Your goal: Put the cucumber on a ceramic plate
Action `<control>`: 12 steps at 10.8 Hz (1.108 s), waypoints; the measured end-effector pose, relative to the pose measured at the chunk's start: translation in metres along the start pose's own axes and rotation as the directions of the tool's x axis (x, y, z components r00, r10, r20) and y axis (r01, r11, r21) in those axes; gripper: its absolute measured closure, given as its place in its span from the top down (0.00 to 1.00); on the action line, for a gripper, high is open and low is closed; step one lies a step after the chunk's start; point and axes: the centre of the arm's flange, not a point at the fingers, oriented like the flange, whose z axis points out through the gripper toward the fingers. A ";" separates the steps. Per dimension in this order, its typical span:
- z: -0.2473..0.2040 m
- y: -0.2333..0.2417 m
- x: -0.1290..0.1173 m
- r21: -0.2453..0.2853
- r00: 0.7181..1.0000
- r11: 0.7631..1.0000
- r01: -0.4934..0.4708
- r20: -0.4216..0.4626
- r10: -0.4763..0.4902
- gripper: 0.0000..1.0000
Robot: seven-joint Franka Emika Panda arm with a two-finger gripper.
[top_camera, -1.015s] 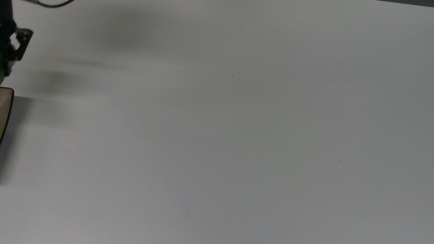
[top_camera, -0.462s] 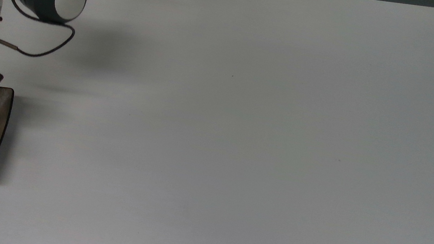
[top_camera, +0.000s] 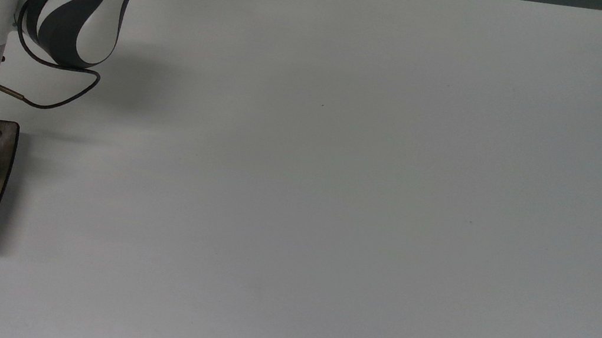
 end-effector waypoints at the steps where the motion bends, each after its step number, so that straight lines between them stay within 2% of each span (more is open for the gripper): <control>1: 0.000 0.005 -0.001 -0.006 1.000 1.000 -0.004 -0.001 0.004 0.41; 3: -0.002 0.009 -0.001 -0.011 1.000 1.000 -0.007 -0.004 0.007 0.44; 5: -0.001 0.009 -0.001 -0.011 1.000 1.000 -0.007 -0.003 0.007 0.52; 6: -0.001 0.009 -0.001 -0.011 1.000 1.000 -0.007 -0.004 0.007 0.65; 7: -0.001 0.008 -0.001 -0.010 1.000 1.000 -0.007 -0.004 0.007 0.67; 8: -0.002 0.008 0.000 -0.010 1.000 1.000 -0.007 -0.005 0.007 0.72; 10: -0.012 0.009 0.011 -0.014 1.000 1.000 -0.003 -0.024 0.003 1.00; 12: -0.037 0.012 0.035 -0.023 0.998 1.000 0.001 -0.061 -0.002 1.00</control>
